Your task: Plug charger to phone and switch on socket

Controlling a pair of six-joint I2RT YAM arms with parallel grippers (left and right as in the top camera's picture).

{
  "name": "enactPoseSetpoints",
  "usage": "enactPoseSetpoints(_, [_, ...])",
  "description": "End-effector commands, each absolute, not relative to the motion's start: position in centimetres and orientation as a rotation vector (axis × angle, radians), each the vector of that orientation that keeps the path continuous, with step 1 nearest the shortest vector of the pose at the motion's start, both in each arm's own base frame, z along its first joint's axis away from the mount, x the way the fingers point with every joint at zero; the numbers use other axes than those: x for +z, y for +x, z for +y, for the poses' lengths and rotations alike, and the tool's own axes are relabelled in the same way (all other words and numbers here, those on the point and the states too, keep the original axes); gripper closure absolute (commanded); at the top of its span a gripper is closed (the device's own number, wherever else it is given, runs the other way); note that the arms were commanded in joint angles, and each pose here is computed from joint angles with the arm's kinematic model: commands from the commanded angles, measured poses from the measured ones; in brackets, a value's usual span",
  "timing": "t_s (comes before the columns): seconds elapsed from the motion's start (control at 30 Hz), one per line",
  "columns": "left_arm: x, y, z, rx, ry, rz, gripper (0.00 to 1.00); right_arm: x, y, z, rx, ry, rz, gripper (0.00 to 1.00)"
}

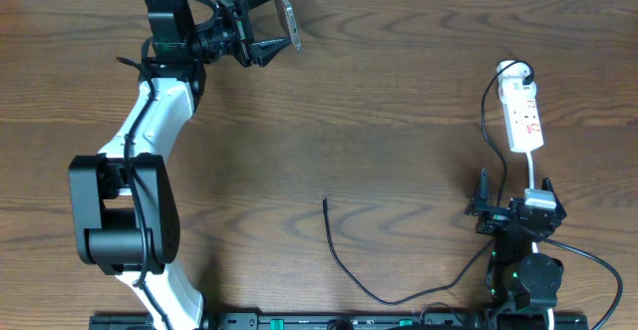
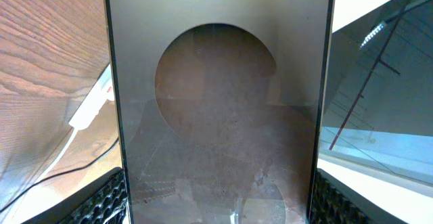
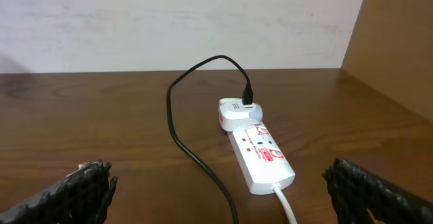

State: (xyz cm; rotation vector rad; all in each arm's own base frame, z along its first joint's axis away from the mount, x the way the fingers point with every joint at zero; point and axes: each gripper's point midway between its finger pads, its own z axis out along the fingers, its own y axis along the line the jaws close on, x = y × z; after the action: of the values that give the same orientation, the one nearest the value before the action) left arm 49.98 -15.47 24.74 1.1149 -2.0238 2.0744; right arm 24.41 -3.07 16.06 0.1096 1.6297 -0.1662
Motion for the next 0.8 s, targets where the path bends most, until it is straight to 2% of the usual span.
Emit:
enactPoseSetpoints(0.0, [27.71,49.53,-15.39,2.144,1.018,-2.055,0.93,16.01,24.41,-2.91,-0.167,0.098,1.631,0.01])
enactPoseSetpoints(0.77, [27.72,49.51,-15.42,2.143,1.016,-2.055,0.93,16.09,24.36,-3.21,-0.182,0.111,1.627,0.01])
